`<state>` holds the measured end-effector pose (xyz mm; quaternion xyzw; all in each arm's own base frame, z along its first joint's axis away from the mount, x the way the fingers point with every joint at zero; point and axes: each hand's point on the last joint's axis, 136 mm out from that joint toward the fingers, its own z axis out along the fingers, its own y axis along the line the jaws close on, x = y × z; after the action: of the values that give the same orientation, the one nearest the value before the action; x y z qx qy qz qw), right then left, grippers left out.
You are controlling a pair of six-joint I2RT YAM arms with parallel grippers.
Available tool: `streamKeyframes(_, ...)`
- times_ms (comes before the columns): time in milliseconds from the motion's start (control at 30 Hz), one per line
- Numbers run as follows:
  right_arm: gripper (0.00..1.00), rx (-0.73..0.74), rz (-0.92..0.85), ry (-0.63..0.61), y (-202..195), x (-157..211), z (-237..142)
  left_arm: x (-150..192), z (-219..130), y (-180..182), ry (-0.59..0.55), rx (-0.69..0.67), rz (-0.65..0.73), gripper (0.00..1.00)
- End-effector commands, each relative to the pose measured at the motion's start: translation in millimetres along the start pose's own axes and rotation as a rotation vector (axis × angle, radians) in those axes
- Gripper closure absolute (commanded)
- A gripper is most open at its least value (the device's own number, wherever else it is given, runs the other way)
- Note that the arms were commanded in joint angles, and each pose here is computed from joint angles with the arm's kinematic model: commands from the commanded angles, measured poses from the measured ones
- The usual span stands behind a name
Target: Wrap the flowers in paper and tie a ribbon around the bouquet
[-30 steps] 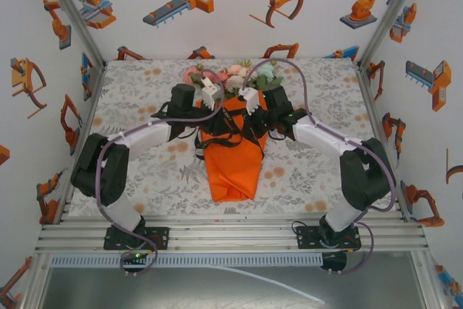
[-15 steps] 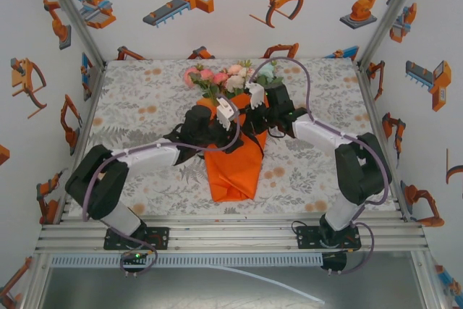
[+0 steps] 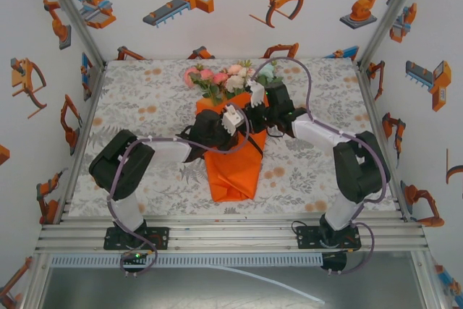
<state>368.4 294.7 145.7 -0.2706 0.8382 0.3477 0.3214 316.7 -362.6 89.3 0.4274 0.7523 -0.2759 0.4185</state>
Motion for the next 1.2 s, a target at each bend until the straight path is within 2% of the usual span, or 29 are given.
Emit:
streamKeyframes(0,1.00,0.068,0.028,-0.034,-20,-9,1,-30,-24,-25,-0.069,0.143,0.001,1.00)
streamKeyframes(100,1.00,0.133,0.006,-0.023,-37,-2,5,-61,-63,-46,-0.172,0.236,-0.035,1.00)
streamKeyframes(200,0.99,0.126,0.017,0.005,-41,5,15,-81,-90,-62,-0.211,0.309,-0.047,1.00)
streamKeyframes(300,0.73,0.111,0.068,-0.006,-39,1,16,-81,-93,-63,-0.218,0.312,-0.064,1.00)
streamKeyframes(367,0.63,0.110,0.090,-0.041,-38,-6,4,-76,-88,-58,-0.210,0.295,-0.080,1.00)
streamKeyframes(433,0.57,0.091,0.121,-0.083,-34,-10,-17,-77,-83,-54,-0.221,0.292,-0.101,0.99)
streamKeyframes(567,0.56,0.049,0.204,-0.098,-25,0,-51,-82,-75,-48,-0.242,0.290,-0.117,0.98)
streamKeyframes(700,0.54,0.003,0.059,-0.165,-6,33,-69,-87,-69,-47,-0.246,0.312,-0.121,0.98)
streamKeyframes(767,0.51,-0.068,-0.110,-0.250,14,38,-75,-91,-70,-47,-0.251,0.319,-0.118,0.98)
streamKeyframes(800,0.33,-0.093,-0.211,-0.286,24,42,-76,-92,-70,-48,-0.252,0.320,-0.117,0.98)
streamKeyframes(833,0.26,-0.101,-0.293,-0.307,30,44,-76,-93,-70,-48,-0.252,0.326,-0.114,0.98)
streamKeyframes(967,0.24,-0.118,-0.403,-0.336,33,24,-63,-95,-72,-50,-0.247,0.334,-0.113,0.98)
streamKeyframes(1167,0.26,-0.125,-0.509,-0.463,23,-13,-41,-96,-74,-50,-0.247,0.330,-0.112,0.97)
